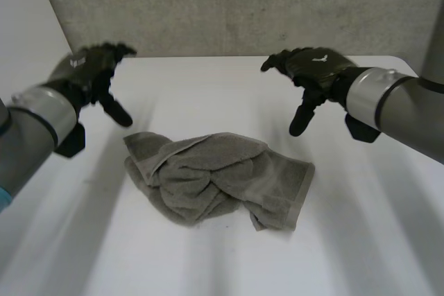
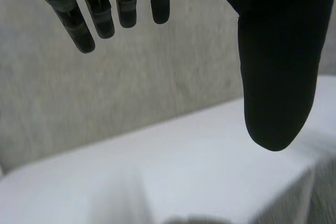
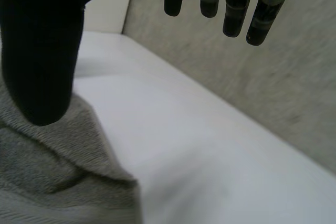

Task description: Fold the towel.

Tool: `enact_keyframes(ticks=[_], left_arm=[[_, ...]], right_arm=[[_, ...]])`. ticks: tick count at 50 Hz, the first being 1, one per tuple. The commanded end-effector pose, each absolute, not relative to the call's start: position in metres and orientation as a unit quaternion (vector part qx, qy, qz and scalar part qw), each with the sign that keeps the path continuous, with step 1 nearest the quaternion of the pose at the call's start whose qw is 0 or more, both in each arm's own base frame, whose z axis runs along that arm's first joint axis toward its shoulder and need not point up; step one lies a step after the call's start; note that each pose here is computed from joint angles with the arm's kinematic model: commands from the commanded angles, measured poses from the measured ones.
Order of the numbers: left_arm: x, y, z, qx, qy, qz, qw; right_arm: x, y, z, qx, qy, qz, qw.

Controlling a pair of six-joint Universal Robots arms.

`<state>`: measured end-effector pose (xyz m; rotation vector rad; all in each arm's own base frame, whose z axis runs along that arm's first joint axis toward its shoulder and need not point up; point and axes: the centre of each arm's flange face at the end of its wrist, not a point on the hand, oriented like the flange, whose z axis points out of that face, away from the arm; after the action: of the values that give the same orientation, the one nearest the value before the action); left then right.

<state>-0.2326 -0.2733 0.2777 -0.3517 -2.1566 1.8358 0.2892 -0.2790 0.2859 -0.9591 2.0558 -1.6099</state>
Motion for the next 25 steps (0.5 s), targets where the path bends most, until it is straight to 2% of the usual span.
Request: enact_keyframes(ticks=[1,6,9,14,19,25], left_arm=[[-0.228,-0.276,0.225,-0.118,-0.777,0.604,0.134],[-0.235,-0.28,0.185,-0.131,-0.791,0.58,0.144],[-0.237,-0.28,0.178,-0.137,-0.794,0.572,0.152],[-0.245,-0.28,0.154,-0.16,-0.807,0.539,0.183],[-0.247,-0.284,0.141,-0.163,-0.811,0.531,0.183],[-0.249,-0.291,0.133,-0.167,-0.812,0.529,0.18]], right_arm=[[0.31,-0.308,0.251,-0.336,0.749,-0.527,0.219],[0.327,-0.333,0.207,-0.331,0.763,-0.505,0.231],[0.331,-0.338,0.196,-0.332,0.766,-0.5,0.231],[0.343,-0.343,0.158,-0.334,0.779,-0.474,0.239],[0.35,-0.337,0.138,-0.331,0.795,-0.443,0.25],[0.355,-0.334,0.129,-0.335,0.796,-0.433,0.257]])
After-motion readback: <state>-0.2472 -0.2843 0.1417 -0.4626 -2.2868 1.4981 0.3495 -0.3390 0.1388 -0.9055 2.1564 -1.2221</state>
